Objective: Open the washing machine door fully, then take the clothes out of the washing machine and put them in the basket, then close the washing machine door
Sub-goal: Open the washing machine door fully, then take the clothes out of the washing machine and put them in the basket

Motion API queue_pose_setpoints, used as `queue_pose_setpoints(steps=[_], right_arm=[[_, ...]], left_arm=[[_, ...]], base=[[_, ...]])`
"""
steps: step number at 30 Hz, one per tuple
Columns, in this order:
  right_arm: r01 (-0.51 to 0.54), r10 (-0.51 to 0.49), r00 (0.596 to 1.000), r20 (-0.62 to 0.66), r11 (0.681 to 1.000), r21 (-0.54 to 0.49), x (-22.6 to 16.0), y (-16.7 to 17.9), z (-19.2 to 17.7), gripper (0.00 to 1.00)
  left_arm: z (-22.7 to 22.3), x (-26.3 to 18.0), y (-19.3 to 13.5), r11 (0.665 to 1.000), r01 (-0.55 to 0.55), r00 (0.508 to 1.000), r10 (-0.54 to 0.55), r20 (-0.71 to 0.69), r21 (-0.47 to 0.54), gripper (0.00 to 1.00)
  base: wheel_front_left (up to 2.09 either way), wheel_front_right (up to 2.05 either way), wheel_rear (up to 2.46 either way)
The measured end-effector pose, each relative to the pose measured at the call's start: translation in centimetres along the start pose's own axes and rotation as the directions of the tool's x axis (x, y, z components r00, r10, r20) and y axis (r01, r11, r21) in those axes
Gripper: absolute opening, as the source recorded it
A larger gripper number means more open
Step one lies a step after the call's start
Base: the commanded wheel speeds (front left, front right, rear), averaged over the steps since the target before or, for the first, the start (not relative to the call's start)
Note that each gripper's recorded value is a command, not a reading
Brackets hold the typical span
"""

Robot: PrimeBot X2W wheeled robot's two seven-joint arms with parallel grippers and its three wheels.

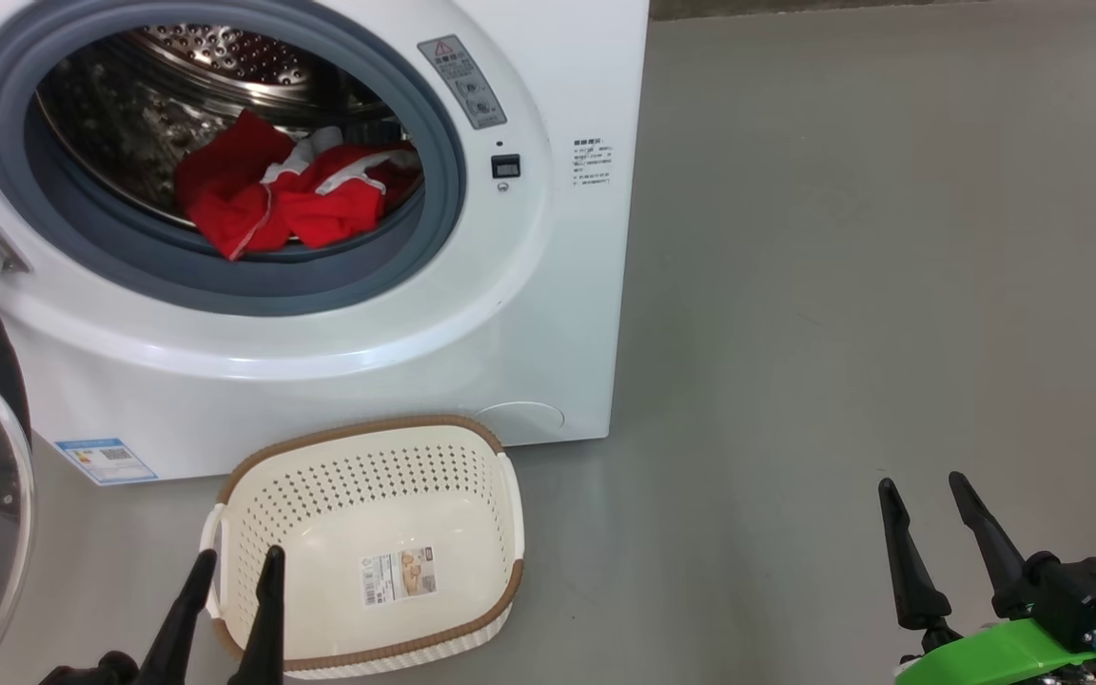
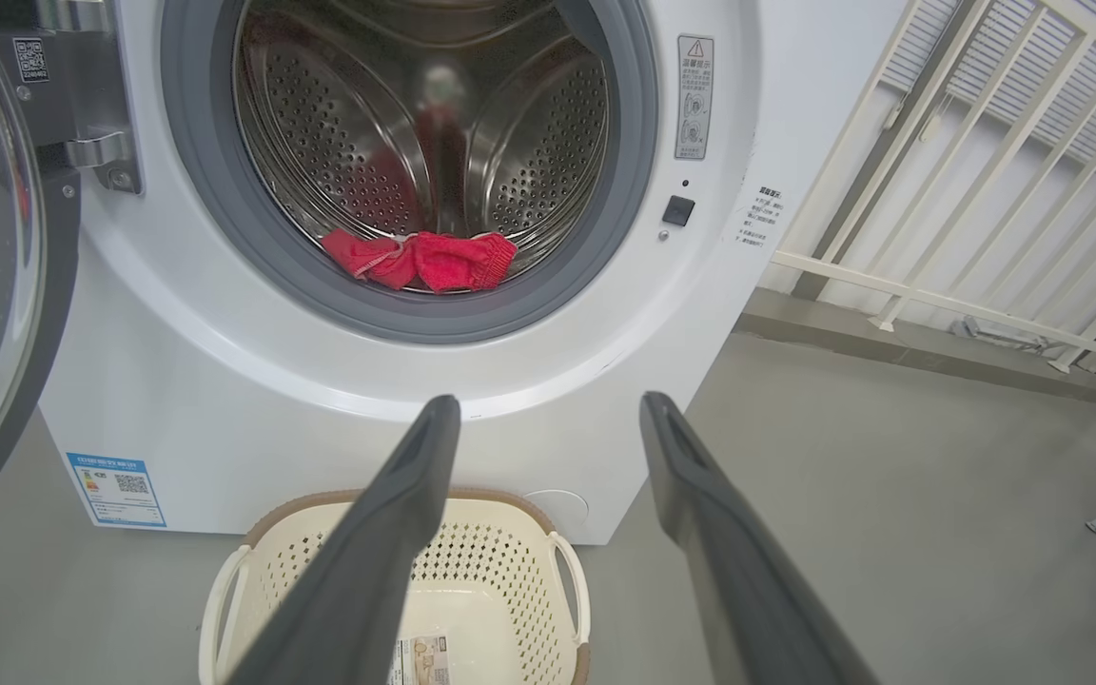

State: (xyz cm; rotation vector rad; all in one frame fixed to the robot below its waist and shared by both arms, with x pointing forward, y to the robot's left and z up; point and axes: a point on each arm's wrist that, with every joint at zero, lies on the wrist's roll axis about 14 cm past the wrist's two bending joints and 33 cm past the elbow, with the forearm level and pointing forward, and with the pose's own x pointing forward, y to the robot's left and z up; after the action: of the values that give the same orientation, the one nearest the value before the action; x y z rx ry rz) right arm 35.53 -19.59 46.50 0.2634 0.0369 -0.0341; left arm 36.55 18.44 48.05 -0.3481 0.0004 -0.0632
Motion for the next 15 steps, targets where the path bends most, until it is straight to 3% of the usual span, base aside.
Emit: queue_pose_setpoints(steps=[15], right_arm=[[-0.002,0.002,1.000,-0.003,1.000,0.001,0.03,0.08,-0.10,1.00]], left_arm=[[0.01,0.03,0.21,1.000,-0.004,1.000,0.004,-0.001,0.001,1.00]], base=[[0.03,-0.03,0.00]])
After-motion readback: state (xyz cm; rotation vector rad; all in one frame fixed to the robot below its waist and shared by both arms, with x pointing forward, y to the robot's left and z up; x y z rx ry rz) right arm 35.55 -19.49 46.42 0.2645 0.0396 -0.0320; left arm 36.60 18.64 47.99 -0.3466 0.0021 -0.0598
